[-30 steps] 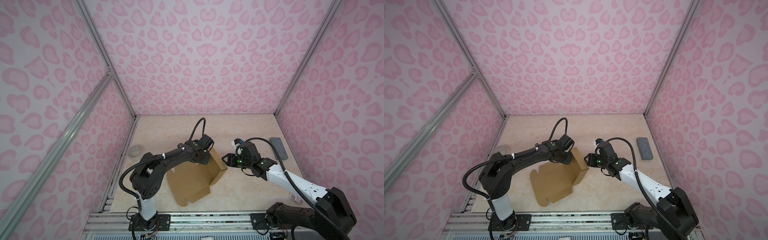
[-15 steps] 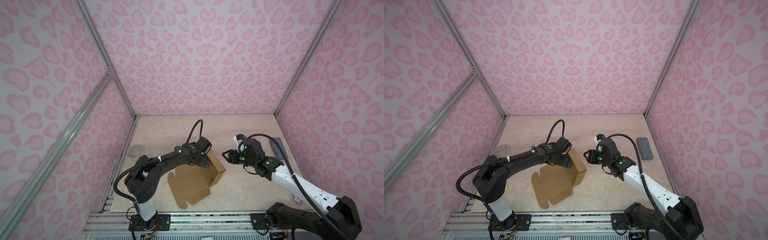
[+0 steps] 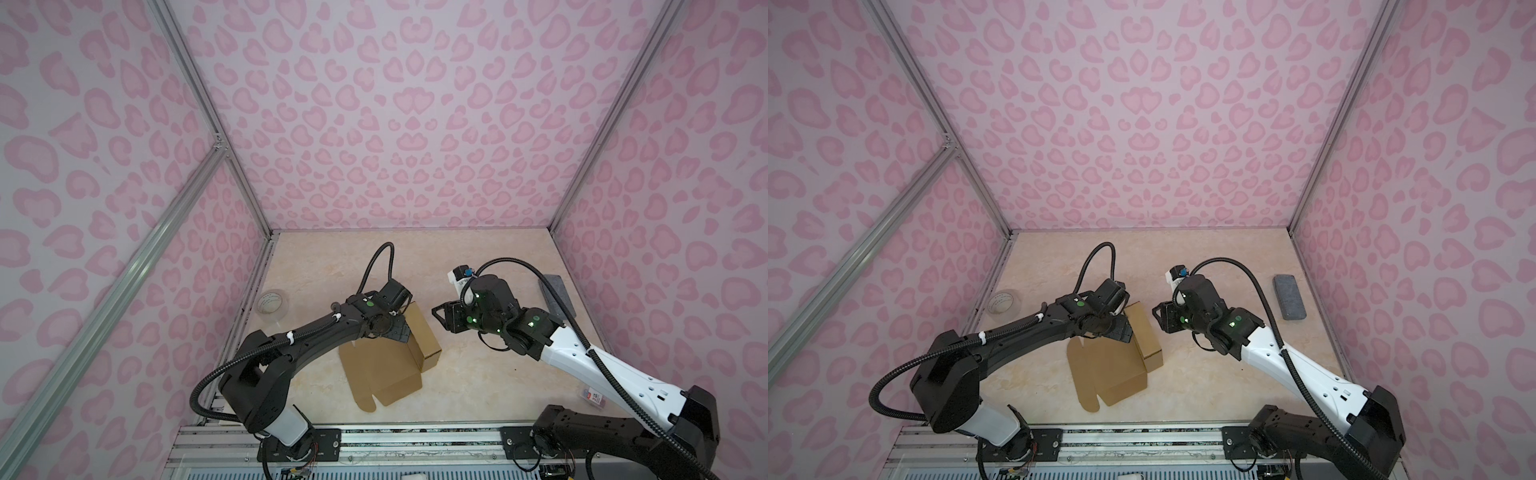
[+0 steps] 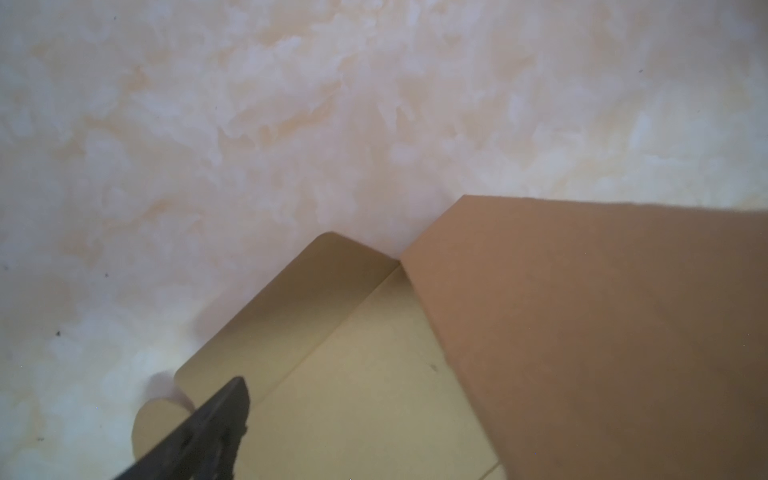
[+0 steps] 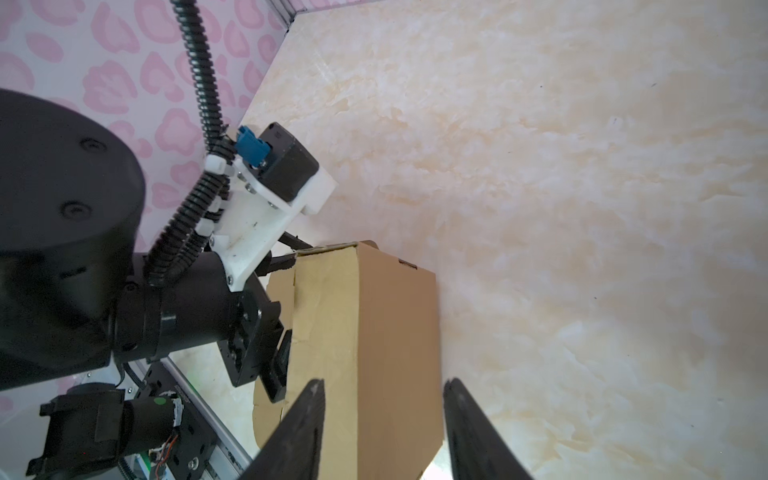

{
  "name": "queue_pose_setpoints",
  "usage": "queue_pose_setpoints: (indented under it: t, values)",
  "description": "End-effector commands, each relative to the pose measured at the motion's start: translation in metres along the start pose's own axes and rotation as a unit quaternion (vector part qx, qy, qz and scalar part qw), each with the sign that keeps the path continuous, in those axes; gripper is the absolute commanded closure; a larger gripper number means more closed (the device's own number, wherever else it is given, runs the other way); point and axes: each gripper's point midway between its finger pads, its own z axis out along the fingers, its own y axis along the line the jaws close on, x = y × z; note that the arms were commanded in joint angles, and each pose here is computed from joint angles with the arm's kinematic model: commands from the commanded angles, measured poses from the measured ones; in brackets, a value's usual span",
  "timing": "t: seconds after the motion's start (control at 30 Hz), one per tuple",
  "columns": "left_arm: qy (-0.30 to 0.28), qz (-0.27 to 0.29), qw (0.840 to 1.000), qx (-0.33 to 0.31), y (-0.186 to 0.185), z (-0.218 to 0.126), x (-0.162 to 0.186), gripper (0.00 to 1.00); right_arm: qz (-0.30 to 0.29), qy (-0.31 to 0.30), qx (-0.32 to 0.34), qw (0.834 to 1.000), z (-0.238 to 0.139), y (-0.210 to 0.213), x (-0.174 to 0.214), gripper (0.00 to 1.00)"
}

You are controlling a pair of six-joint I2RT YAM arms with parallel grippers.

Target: Fold the paper box

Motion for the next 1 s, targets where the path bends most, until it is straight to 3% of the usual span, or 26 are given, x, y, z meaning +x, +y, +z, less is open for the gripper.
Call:
queue_pose_setpoints:
  t: [0.0,0.4,0.73,0.97]
  values:
    - [0.003,-0.005,1.000,-0.001,0.002,0.000,0.005,0.03,-0.021,0.007,0.024,0.999,0.002,-0.004,0.003,0.51]
    - [0.040,-0.015,0.999,-0.019,0.013,0.021,0.035,0.03,-0.045,0.028,0.008,0.999,0.008,0.020,0.010,0.50]
    - [-0.068,-0.076,0.993,-0.062,0.049,-0.029,0.013,0.03,-0.118,0.056,0.046,0.990,0.015,0.029,0.027,0.50]
    - [-0.147,-0.106,0.980,-0.079,0.071,-0.075,-0.002,0.03,-0.189,0.077,0.089,0.975,0.021,0.035,0.040,0.50]
